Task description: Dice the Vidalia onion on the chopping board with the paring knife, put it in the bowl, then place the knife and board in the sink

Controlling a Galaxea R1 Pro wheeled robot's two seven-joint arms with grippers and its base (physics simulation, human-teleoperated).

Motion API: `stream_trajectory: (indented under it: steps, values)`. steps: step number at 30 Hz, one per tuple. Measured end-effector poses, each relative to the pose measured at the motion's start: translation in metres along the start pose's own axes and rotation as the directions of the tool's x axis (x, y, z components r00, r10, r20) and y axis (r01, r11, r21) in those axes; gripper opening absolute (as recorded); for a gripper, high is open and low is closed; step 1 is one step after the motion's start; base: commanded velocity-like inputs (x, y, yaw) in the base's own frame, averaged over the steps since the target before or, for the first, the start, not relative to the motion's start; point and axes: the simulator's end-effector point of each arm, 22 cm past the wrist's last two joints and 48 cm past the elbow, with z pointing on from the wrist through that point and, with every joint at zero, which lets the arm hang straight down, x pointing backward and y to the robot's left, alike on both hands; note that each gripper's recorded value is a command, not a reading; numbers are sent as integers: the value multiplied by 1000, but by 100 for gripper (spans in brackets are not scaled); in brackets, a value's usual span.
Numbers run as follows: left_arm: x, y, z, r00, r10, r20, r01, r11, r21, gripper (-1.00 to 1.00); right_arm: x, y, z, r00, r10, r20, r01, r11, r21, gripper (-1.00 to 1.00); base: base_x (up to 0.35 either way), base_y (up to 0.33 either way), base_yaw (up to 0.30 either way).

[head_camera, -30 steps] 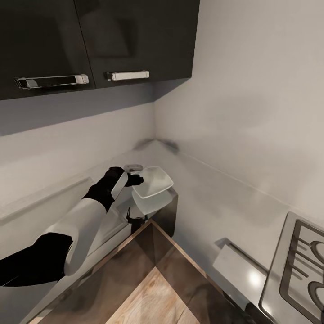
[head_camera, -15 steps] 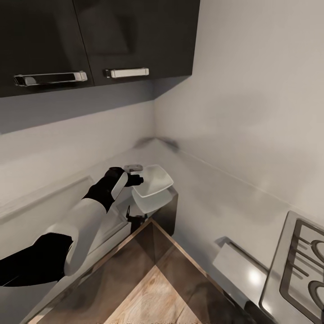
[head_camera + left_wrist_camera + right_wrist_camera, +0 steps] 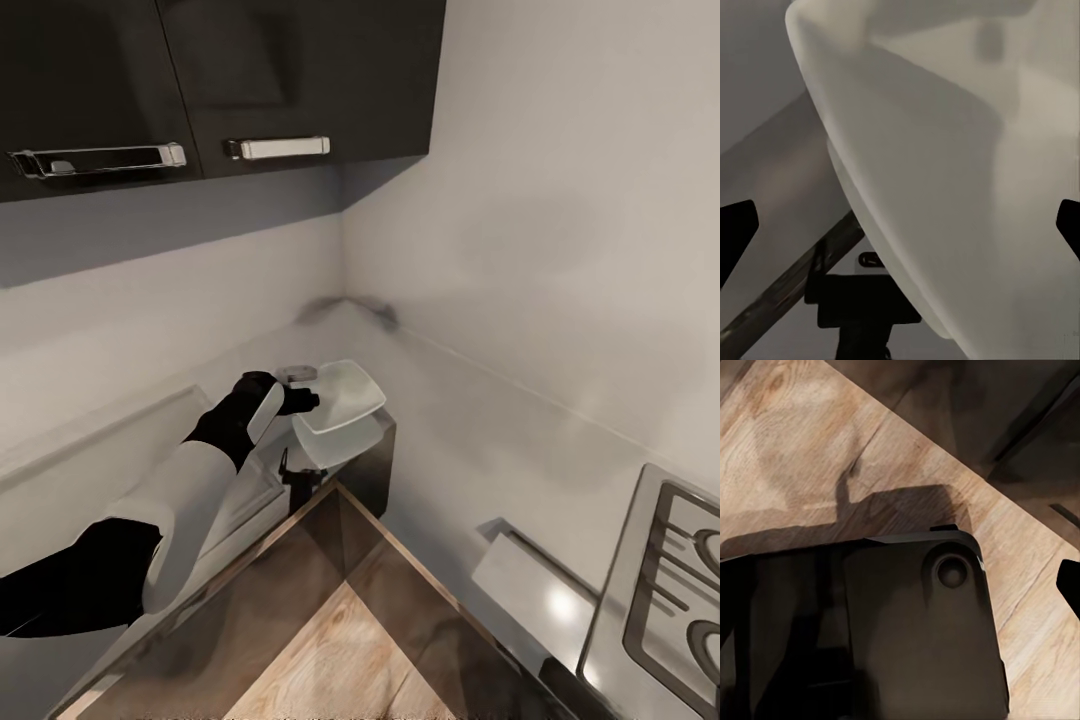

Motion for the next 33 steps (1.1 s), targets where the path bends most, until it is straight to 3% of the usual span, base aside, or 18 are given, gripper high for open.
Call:
stream_trajectory:
  steps: [33]
  values:
    - [26,4,29,999,-4,-49,4,1000,-2,100,18,-3,-4,999,-1,-53,1,1000,8,100,0,0,0]
